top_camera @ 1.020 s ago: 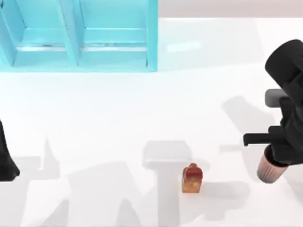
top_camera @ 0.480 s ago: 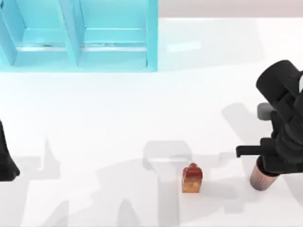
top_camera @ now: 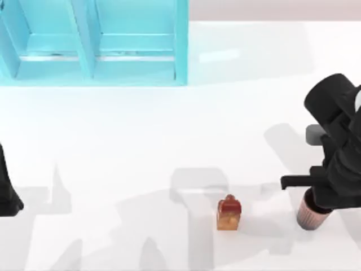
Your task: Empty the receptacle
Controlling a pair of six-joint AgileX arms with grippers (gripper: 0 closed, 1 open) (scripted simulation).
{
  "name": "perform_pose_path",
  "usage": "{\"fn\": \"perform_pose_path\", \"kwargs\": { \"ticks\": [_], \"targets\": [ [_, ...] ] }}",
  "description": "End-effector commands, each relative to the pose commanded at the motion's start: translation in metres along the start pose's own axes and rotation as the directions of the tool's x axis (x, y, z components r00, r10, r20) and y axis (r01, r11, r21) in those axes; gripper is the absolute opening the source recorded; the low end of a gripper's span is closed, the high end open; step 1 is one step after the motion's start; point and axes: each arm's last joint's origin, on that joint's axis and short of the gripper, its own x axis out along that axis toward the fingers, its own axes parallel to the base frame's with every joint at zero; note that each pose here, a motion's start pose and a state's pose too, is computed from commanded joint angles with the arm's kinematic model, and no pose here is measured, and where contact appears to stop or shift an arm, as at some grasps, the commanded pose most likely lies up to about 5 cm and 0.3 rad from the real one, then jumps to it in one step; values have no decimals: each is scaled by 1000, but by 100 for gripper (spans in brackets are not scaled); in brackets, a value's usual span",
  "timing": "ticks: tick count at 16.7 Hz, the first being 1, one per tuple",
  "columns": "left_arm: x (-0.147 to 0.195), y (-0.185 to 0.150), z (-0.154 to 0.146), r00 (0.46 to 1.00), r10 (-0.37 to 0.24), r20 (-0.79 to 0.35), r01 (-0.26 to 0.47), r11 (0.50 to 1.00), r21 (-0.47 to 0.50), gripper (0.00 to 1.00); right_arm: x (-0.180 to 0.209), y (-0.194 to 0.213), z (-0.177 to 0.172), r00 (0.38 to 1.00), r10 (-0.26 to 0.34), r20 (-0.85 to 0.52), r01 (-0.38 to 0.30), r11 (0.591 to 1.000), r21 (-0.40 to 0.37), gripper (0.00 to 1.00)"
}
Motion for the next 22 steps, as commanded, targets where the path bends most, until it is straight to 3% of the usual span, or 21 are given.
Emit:
{"fn": "perform_pose_path", "kwargs": {
  "ticks": [9, 19, 22],
  "targets": [
    [0, 0, 0, 1000, 0, 0, 0, 1000, 0, 100, 0, 0, 0, 1000, 0, 0, 0, 1000, 0, 98],
    [0, 0, 0, 1000, 0, 0, 0, 1000, 0, 100, -1, 0, 0, 1000, 0, 1, 0, 1000, 1, 100],
    [0, 0, 0, 1000, 0, 0, 0, 1000, 0, 100, -19, 1, 5, 1000, 4, 8, -4, 1000, 2, 100]
  ]
}}
